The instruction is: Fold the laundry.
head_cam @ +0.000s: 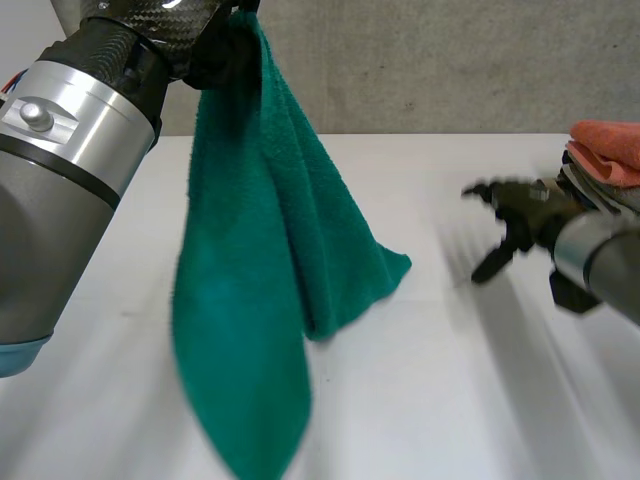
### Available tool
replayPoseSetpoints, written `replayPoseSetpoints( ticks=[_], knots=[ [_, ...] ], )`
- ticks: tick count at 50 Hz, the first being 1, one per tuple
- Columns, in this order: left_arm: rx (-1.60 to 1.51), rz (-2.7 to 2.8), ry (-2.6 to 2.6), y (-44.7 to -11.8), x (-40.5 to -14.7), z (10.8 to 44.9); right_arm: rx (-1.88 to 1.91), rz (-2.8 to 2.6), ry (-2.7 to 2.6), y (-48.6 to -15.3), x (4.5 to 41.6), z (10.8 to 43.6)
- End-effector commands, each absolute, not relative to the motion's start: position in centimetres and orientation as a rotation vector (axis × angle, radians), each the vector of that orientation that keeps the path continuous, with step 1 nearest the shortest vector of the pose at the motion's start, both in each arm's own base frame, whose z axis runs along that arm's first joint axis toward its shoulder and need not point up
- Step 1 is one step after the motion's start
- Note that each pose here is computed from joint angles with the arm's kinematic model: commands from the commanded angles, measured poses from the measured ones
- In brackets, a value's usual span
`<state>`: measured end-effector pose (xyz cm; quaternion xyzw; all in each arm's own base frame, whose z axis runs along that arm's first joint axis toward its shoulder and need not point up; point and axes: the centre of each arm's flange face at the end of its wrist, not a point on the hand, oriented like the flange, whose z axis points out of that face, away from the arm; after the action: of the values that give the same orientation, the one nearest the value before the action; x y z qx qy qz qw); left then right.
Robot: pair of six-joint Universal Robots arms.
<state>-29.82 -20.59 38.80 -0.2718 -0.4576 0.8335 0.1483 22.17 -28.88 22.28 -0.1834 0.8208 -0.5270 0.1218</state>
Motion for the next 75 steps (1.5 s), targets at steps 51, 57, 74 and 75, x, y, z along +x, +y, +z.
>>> replayPoseSetpoints(
  ticks=[51,57,74,75],
  knots=[
    [-0.8,2.593,-1.596,-24.5,-22.6,37.3,-0.957,-2.079,1.94,-30.5,26.2,30.2],
    [-0.881,2.389,-1.808,-26.0,-23.4,30.9,-0.986,-2.036,1.959,-30.3,26.5,29.0],
    [-1.044,1.961,-2.075,-26.1,-26.4,19.9,-1.232,-1.893,2.161,-34.8,27.0,16.4],
    [-1.042,1.965,-2.073,-26.1,-26.4,20.0,-1.218,-1.921,2.17,-34.8,27.0,16.7]
  ],
)
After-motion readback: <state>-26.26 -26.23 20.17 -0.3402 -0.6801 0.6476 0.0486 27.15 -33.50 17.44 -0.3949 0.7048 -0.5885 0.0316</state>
